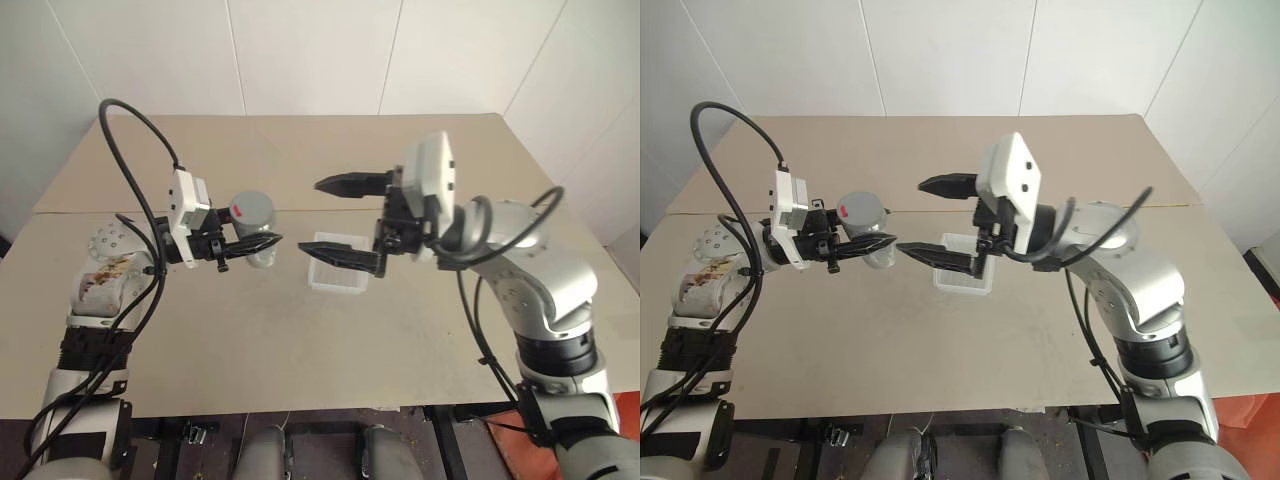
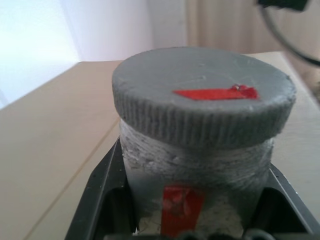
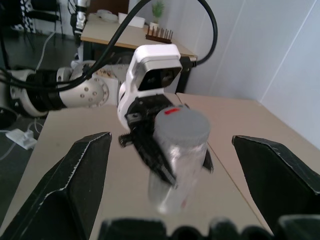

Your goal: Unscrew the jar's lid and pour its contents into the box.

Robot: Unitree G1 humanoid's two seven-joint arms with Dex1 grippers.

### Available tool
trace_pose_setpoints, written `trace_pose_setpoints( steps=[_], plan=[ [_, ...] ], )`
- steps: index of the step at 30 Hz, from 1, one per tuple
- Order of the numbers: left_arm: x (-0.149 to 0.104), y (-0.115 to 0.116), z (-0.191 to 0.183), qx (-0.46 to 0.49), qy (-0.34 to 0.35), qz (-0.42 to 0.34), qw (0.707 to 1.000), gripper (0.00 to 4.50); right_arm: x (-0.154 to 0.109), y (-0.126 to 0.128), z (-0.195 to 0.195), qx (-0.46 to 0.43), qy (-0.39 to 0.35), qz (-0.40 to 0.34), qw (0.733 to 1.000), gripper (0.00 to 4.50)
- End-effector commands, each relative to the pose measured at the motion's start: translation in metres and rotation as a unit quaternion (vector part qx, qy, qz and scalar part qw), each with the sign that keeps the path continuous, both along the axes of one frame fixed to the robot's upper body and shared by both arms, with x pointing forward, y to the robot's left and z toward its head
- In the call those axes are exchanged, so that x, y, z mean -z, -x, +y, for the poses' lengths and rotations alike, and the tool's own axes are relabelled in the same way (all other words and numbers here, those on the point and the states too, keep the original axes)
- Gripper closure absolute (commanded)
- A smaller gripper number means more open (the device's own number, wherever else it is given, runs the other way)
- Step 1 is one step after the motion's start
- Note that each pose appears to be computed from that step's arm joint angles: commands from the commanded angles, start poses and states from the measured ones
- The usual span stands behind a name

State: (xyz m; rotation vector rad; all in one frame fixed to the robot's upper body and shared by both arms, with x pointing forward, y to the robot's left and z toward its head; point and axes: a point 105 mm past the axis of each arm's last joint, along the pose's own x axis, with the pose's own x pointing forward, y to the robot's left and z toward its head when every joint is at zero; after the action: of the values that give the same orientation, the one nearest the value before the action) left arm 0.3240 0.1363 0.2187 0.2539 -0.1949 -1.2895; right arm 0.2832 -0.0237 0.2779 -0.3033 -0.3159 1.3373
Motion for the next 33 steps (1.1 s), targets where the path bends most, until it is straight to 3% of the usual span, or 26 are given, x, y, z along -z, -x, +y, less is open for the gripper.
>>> trace_pose_setpoints(
  steps=[1,22,28,30,33],
  plan=[
    [-0.013,0.006,-0.022,0.064,0.022,-0.011,0.998,2.53,-0.007,-0.008,0.012,0.007,-0.003,-0.007,1.000,0.00],
    [-0.010,0.005,-0.040,0.112,0.022,-0.014,0.993,2.53,0.004,-0.019,0.020,0.009,0.028,0.022,0.999,0.00],
    [-0.010,0.004,-0.037,0.108,0.015,-0.018,0.994,2.53,-0.001,-0.023,0.018,0.003,0.017,0.023,1.000,1.74],
    [-0.009,0.006,-0.037,0.115,0.008,-0.018,0.993,2.53,-0.005,-0.021,0.017,-0.023,0.002,0.021,1.000,1.74],
    [-0.010,0.009,-0.037,0.137,0.000,-0.021,0.990,2.53,-0.010,-0.003,0.013,-0.153,-0.007,0.029,0.988,1.74]
  ],
)
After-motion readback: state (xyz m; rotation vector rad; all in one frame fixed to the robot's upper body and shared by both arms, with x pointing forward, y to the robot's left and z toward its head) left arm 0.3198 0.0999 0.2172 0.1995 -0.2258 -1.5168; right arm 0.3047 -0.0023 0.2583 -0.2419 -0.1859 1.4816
